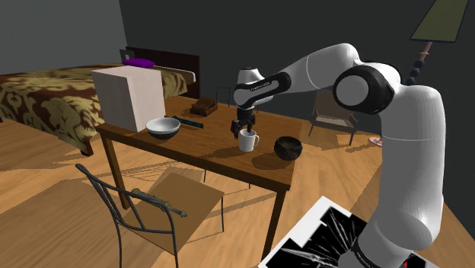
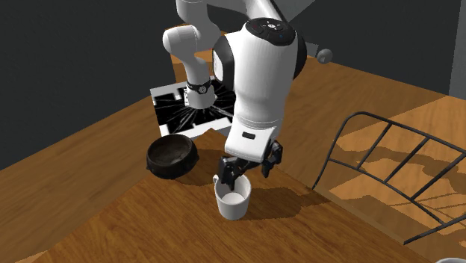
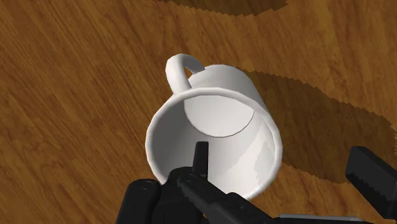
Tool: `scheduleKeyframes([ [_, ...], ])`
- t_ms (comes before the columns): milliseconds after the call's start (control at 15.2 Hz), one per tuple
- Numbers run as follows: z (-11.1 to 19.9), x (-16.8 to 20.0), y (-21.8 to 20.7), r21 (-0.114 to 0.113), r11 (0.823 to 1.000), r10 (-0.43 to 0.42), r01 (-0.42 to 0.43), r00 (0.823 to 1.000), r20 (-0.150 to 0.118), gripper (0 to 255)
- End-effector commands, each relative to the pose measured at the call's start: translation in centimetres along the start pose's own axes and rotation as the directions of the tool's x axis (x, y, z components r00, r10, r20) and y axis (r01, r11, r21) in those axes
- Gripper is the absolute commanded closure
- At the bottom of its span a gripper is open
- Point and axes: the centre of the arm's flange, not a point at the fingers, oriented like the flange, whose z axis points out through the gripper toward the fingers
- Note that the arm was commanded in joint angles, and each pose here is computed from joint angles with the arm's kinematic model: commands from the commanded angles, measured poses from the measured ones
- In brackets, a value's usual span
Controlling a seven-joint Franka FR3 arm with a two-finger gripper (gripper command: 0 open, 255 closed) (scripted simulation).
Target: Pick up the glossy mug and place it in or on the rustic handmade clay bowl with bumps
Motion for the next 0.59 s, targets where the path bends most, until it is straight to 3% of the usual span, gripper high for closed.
scheduleKeyframes([
  [0, 1.0, 0.0, 0.0, -0.001, 1.0, 0.0, 0.0, 1.0, -0.001, 0],
  [264, 2.9, 0.0, 0.0, -0.001, 1.0, 0.0, 0.0, 1.0, -0.001, 0],
  [528, 2.9, 0.0, 0.0, -0.001, 1.0, 0.0, 0.0, 1.0, -0.001, 0],
])
